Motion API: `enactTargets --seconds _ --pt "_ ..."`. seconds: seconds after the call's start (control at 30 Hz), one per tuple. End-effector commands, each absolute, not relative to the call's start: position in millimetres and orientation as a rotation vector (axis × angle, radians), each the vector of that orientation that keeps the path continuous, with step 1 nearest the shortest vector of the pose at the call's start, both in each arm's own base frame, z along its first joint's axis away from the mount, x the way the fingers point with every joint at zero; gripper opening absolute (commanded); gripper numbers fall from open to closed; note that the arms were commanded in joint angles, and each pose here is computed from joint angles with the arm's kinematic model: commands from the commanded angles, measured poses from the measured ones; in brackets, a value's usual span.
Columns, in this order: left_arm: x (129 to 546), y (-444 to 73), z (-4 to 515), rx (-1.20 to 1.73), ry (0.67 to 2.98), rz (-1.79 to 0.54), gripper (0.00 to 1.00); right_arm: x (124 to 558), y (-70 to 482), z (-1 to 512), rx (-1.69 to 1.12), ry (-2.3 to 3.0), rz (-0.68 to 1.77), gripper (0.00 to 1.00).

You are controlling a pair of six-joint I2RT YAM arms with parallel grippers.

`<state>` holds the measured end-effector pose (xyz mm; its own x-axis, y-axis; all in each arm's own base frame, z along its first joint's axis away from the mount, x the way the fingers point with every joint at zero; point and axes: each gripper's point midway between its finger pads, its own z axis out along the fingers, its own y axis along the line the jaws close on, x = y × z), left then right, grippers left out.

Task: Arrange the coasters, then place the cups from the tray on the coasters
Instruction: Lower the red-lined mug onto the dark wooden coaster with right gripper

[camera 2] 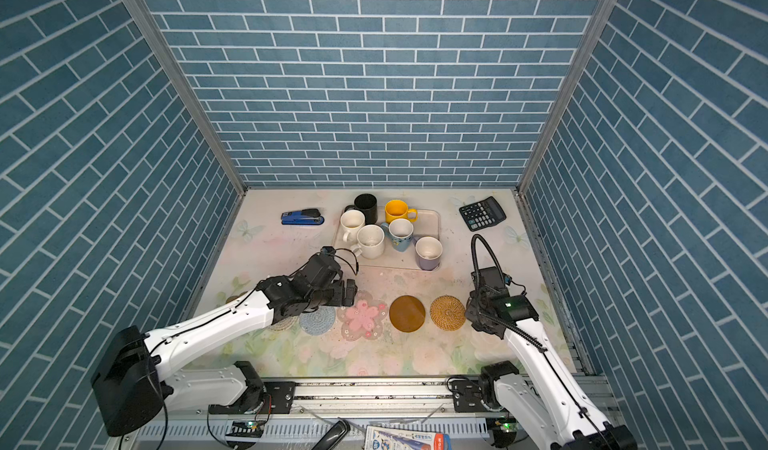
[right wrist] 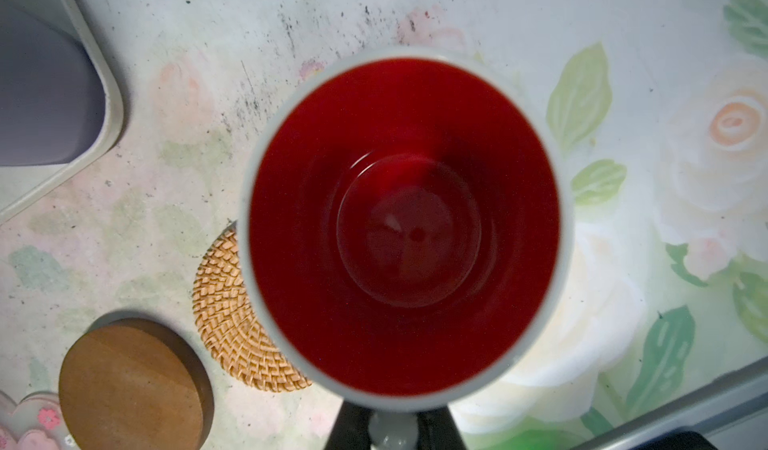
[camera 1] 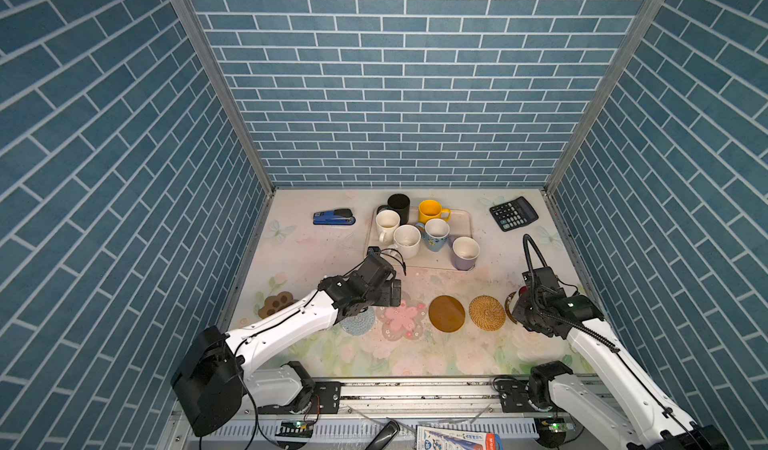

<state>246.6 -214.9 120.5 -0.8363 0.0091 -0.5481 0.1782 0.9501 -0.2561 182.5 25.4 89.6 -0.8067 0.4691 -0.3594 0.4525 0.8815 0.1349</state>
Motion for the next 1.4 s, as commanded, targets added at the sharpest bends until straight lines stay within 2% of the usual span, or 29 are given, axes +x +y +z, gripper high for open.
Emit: enactTargets --seconds 0.0,0.73,1.37 --pt "243.0 -214.4 120.3 0.139 2.522 -0.420 0.99 190.0 14.2 90.6 0.735 2.595 0.001 0.00" --pt "244.5 -211.1 119.0 0.132 2.524 -0.391 0.99 206.8 6.4 120.2 0.699 2.546 -0.035 0.00" --pt "246.2 -210.0 116.2 0.142 2.533 -0.363 0.99 217.9 11.3 96.9 0.703 2.592 -0.001 0.00"
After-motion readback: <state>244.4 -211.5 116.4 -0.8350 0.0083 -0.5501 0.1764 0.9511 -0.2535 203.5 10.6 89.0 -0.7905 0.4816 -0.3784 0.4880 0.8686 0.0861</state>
